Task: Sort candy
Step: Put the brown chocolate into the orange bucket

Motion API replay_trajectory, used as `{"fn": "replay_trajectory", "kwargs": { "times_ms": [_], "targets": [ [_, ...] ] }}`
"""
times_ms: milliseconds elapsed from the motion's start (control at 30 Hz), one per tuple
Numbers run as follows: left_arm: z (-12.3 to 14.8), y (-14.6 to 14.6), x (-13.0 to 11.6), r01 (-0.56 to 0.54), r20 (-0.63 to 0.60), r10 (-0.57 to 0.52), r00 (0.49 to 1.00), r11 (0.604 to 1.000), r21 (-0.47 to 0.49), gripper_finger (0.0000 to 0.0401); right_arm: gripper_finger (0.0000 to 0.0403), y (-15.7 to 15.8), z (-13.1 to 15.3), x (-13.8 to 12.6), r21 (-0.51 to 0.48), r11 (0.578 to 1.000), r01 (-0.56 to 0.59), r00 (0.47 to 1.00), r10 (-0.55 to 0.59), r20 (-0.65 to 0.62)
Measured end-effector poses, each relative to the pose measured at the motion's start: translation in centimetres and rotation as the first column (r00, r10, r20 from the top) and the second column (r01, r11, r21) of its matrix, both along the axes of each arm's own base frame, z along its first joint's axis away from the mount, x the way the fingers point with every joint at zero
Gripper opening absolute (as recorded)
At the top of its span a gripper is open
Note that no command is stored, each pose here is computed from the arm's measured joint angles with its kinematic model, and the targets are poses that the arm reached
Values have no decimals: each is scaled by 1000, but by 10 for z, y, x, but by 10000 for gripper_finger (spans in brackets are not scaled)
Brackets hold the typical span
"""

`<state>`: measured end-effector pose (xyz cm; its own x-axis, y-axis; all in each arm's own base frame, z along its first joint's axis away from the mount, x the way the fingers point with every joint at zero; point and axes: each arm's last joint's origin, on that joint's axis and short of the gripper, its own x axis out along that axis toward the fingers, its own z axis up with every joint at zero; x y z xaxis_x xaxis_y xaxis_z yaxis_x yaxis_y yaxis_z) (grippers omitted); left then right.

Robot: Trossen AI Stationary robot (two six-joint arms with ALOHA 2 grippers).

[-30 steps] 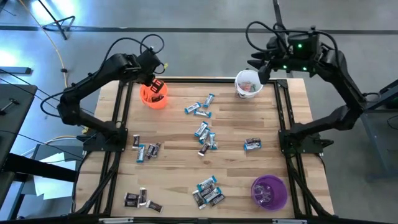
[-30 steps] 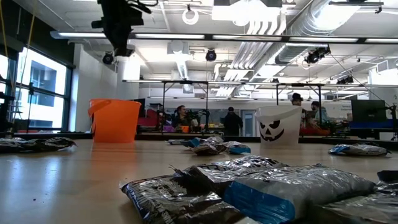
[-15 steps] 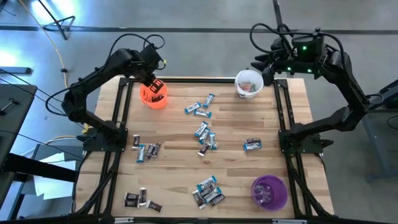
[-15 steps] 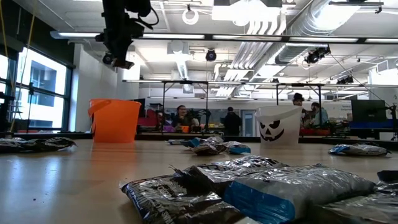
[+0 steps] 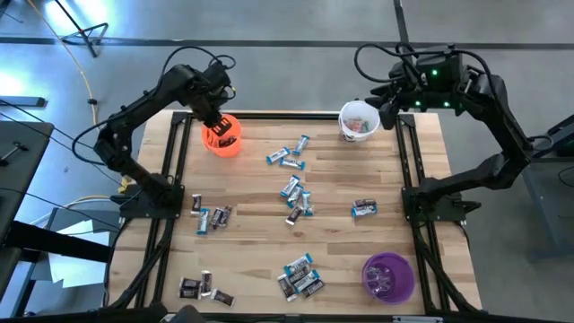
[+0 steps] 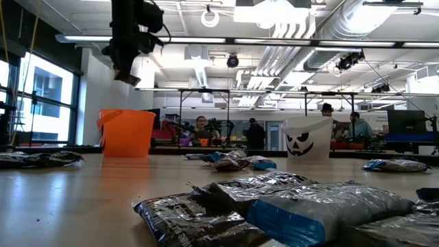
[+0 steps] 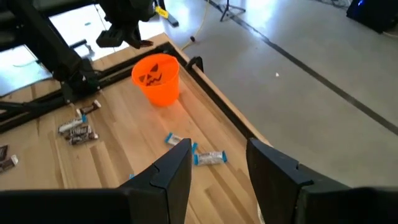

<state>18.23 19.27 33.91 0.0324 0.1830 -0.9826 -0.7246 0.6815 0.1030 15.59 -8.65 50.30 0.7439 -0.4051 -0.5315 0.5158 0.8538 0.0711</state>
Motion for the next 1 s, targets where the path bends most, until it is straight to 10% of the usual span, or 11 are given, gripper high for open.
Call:
{"fn": "replay_trajectory", "kwargs": {
  "times_ms": [1000],
  "targets": [
    [-16, 7, 22, 22, 47, -19, 999, 998, -56, 47, 149, 1, -3, -1, 16, 1000, -1, 1000, 1, -28]
  ]
}}
